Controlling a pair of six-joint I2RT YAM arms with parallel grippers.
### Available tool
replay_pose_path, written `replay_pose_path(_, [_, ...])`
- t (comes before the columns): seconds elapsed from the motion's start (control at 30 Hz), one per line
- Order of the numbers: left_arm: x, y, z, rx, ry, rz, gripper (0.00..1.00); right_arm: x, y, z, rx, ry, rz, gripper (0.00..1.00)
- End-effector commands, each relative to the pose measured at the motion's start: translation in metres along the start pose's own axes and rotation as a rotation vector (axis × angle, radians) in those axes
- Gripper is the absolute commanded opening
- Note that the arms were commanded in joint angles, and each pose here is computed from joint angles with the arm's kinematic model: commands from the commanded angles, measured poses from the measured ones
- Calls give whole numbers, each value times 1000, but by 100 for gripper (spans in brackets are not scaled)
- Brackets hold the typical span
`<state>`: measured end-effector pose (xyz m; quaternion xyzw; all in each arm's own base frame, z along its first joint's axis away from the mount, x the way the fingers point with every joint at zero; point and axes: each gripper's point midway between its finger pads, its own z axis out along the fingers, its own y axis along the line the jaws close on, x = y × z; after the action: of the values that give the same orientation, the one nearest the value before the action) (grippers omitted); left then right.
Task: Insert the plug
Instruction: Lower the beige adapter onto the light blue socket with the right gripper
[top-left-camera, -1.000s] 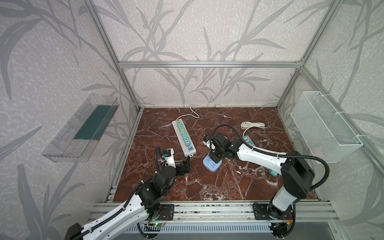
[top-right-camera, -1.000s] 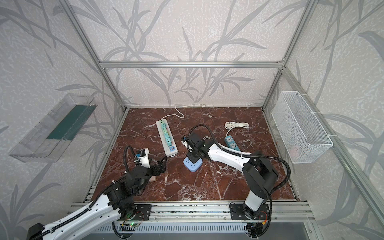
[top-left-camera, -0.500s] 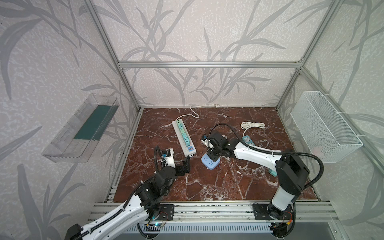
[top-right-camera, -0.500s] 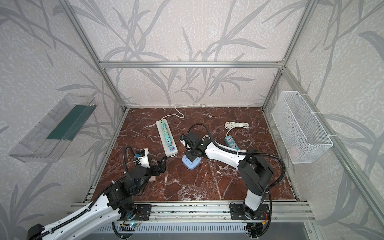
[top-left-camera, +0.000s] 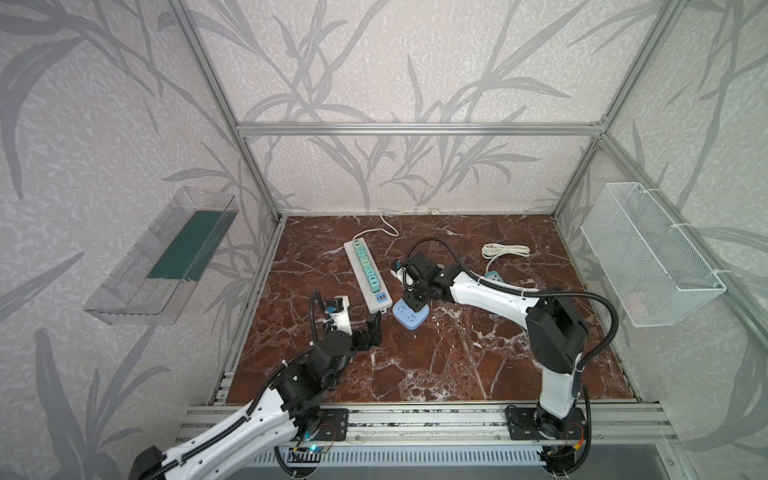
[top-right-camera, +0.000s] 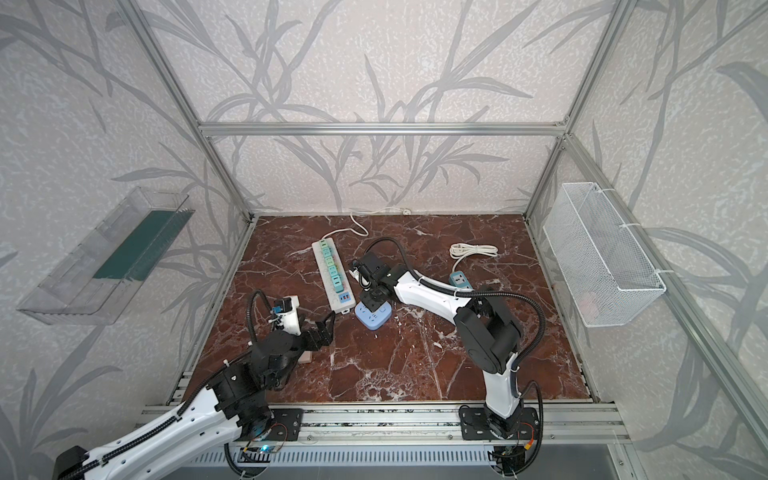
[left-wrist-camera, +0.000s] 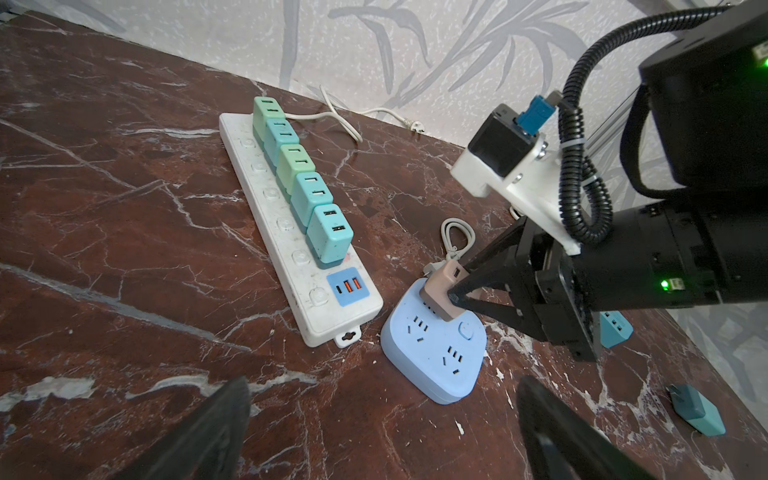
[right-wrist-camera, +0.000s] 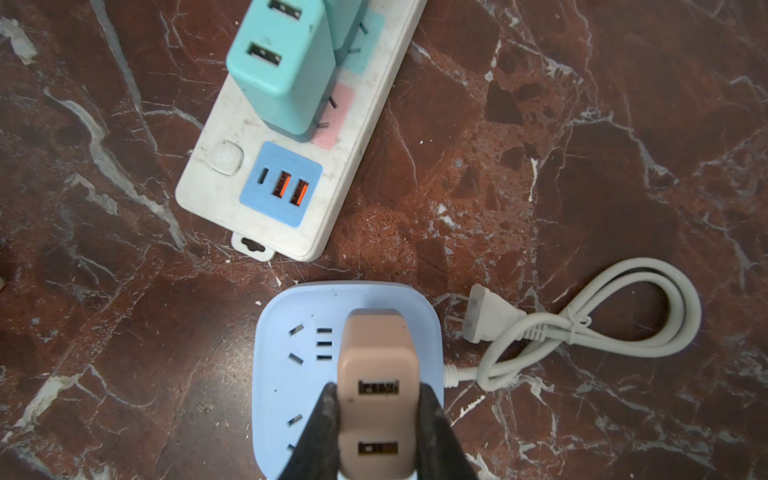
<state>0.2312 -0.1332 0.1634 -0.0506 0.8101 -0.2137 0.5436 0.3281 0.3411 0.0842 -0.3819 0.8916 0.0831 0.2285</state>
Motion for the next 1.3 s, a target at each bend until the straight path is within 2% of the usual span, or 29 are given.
replay_pose_path(0.0, [-14,-5,-4,11,-29,-12,99,110,-5,32,13,414,6,0])
replay_pose_path(0.13, [-14,-7,-4,22,-30,-14,99,111,3,35,-6,419,-44,0])
replay_pose_path(0.27, [-15,-7,-4,32,-41,-23,99,109,15,39,-73,386,-30,0])
replay_pose_path(0.33, [-15,-8,-4,33,-37,-20,99,108,11,38,-57,382,-29,0])
replay_pose_path(0.4, [-16,-10,-5,39,-35,-16,99,116,6,41,-7,380,-25,0])
replay_pose_path(0.53, [-17,-10,-5,38,-39,-18,99,136,13,50,8,394,-21,0])
replay_pose_path(0.63, [-17,-9,-5,36,-41,-19,99,132,14,47,18,374,-8,0])
replay_pose_path(0.7, [-18,-8,-6,26,-37,-17,99,122,16,41,10,346,14,11])
replay_pose_path(0.73, [-19,-6,-6,14,-37,-21,99,114,17,35,2,323,19,13])
replay_pose_path(0.83, [-25,-1,-10,-17,-57,-35,99,82,17,13,1,227,39,32])
replay_pose_path(0.9, [-30,6,-13,-61,-63,-42,99,60,16,-2,1,159,46,44])
replay_pose_path(1.0, [-38,19,-20,-149,-67,-43,99,30,11,-27,13,63,52,56])
replay_pose_path(1.13, [-43,28,-27,-204,-61,-27,99,6,9,-59,7,-41,58,66])
replay_pose_path(1.27, [-42,36,-29,-244,-56,-27,99,-2,4,-82,25,-124,66,66])
